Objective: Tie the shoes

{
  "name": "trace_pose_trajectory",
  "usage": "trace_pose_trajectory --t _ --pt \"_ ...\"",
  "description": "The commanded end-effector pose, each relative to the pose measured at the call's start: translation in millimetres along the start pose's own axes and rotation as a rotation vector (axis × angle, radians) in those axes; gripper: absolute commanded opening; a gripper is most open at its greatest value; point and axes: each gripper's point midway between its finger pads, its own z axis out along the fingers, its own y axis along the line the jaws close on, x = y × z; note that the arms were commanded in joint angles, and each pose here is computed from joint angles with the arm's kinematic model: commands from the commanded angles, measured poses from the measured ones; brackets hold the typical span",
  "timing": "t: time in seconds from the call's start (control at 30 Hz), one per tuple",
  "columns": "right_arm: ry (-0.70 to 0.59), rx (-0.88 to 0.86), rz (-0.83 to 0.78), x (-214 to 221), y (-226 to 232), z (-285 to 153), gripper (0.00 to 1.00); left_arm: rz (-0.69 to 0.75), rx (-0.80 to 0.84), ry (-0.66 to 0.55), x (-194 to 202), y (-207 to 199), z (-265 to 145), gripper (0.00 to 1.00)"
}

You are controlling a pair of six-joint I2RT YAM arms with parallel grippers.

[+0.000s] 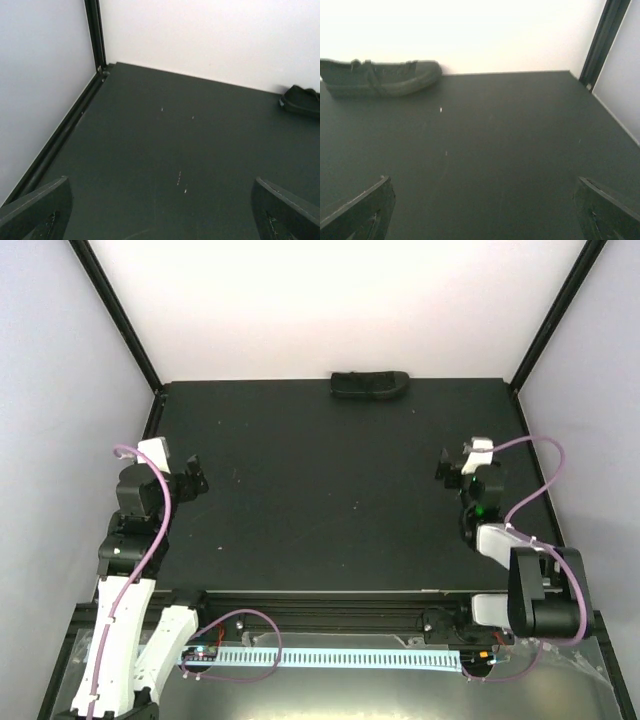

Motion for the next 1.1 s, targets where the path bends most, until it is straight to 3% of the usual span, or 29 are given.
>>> trace_pose_trajectory --t 0.0,0.1,0.23,0.3,0.4,0.73,1.07 --pt "0.024 -0.012 0.034 -65.2 3.0 1.4 1.00 0.009 0.003 0.076 12.4 -0.2 -3.3 0.99" --pt "-0.005 -0.102 0.110 -100.4 18.1 -14.0 1.00 -0.021 -0.014 0.063 18.0 3.6 0.9 0.99" --pt "0.100 0.093 0.397 -102.5 -11.5 -21.3 1.00 -0.002 0.017 0.037 12.9 -2.5 4.1 0.99" --pt "0.115 0.084 0.423 -100.7 -9.7 -15.6 1.00 0.020 0.017 0.030 10.3 -3.2 6.9 0.99" --pt "0.203 -0.077 0.396 -96.5 20.5 4.2 1.00 0.047 0.022 0.042 9.2 -6.0 14.4 0.99" --pt "0.534 -0.152 0.489 -27.6 49.5 83.1 0.97 0.088 0.011 0.025 7.9 -7.3 33.2 0.99" --pt "0.635 -0.231 0.707 -21.3 89.2 186.9 0.89 0.135 -0.025 -0.005 17.3 1.7 34.2 0.99"
